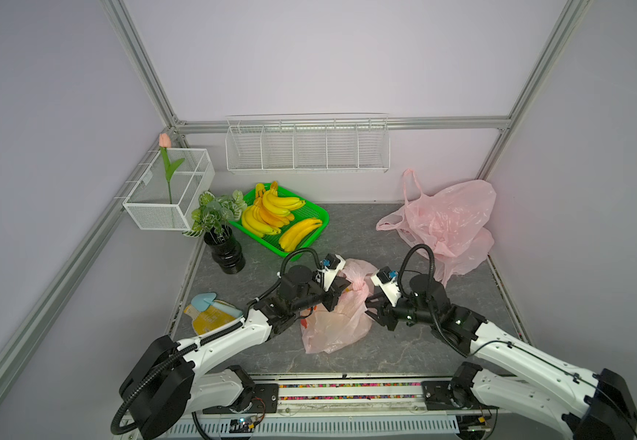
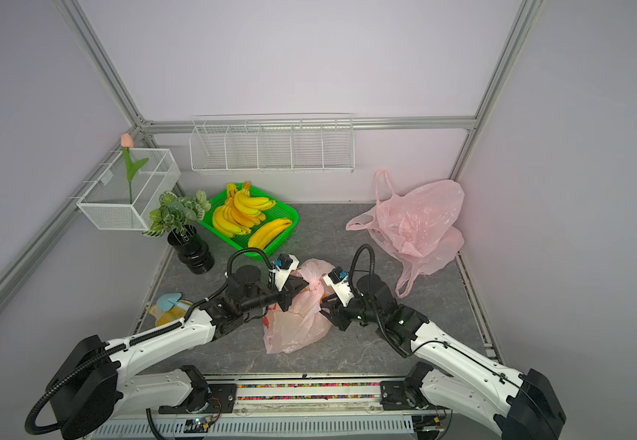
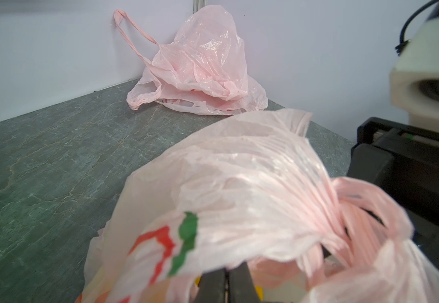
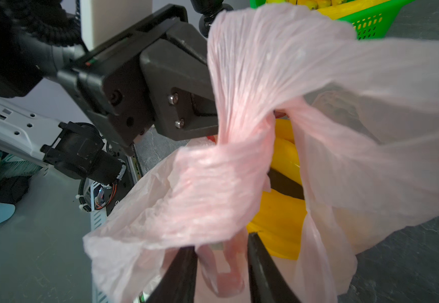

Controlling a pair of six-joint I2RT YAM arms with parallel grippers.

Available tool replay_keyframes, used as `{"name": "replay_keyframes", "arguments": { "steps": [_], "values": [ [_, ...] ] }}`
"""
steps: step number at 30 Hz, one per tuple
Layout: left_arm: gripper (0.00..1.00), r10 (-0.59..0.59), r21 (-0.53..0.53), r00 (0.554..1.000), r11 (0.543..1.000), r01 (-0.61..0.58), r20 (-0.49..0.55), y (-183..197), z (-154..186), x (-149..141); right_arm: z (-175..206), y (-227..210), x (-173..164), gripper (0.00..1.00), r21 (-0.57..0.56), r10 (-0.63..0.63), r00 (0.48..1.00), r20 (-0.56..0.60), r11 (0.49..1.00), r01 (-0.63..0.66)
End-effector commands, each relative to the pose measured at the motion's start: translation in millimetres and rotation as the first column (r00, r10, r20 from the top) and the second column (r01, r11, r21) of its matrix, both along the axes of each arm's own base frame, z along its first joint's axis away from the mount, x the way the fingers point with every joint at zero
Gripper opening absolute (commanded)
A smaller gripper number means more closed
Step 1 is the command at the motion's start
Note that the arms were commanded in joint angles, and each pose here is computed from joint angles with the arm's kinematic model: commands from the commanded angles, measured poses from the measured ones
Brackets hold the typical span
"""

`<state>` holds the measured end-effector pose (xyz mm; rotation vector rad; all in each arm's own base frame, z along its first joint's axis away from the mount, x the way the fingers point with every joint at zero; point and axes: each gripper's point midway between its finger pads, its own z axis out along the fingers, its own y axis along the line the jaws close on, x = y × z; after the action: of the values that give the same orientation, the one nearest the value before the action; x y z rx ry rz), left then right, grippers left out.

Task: Place the banana into a plastic bag & tie a knot
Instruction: Tie the plastic bag at the center of the board.

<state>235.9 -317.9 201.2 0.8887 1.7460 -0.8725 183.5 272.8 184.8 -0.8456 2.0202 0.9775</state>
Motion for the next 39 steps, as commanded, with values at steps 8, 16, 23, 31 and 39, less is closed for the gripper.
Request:
{"name": "replay_keyframes", "arguments": {
  "steps": [8, 16, 23, 31, 39],
  "values": [
    [0.00, 0.013, -0.019, 1.000, 1.000, -0.013, 0.014, 3.0, 16.5, -0.6, 4.9, -8.8, 6.3, 0.07, -0.027, -0.072, 0.997, 0.024, 0.997, 0.072],
    [0.00, 0.092, -0.019, 0.996, 0.996, -0.092, 0.019, 21.9, 21.2, -0.8, 8.5, -42.7, 15.1, 0.07, -0.034, -0.266, 0.964, 0.029, 0.963, 0.266],
    [0.00, 0.197, -0.027, 0.980, 0.980, -0.196, 0.024, 43.7, 26.9, 2.3, 12.2, -68.2, 23.3, 0.07, -0.054, -0.396, 0.917, 0.055, 0.916, 0.398],
    [0.00, 0.478, -0.022, 0.878, 0.878, -0.478, 0.021, 98.0, 16.3, 19.3, -3.4, -87.2, 36.3, 0.07, -0.140, -0.502, 0.861, 0.080, 0.850, 0.509],
    [0.00, 0.651, 0.115, 0.759, 0.754, -0.646, -0.007, 137.8, -19.5, 32.1, -33.6, -124.5, 53.9, 0.07, -0.249, -0.666, 0.743, 0.071, 0.709, 0.660]
  ]
}}
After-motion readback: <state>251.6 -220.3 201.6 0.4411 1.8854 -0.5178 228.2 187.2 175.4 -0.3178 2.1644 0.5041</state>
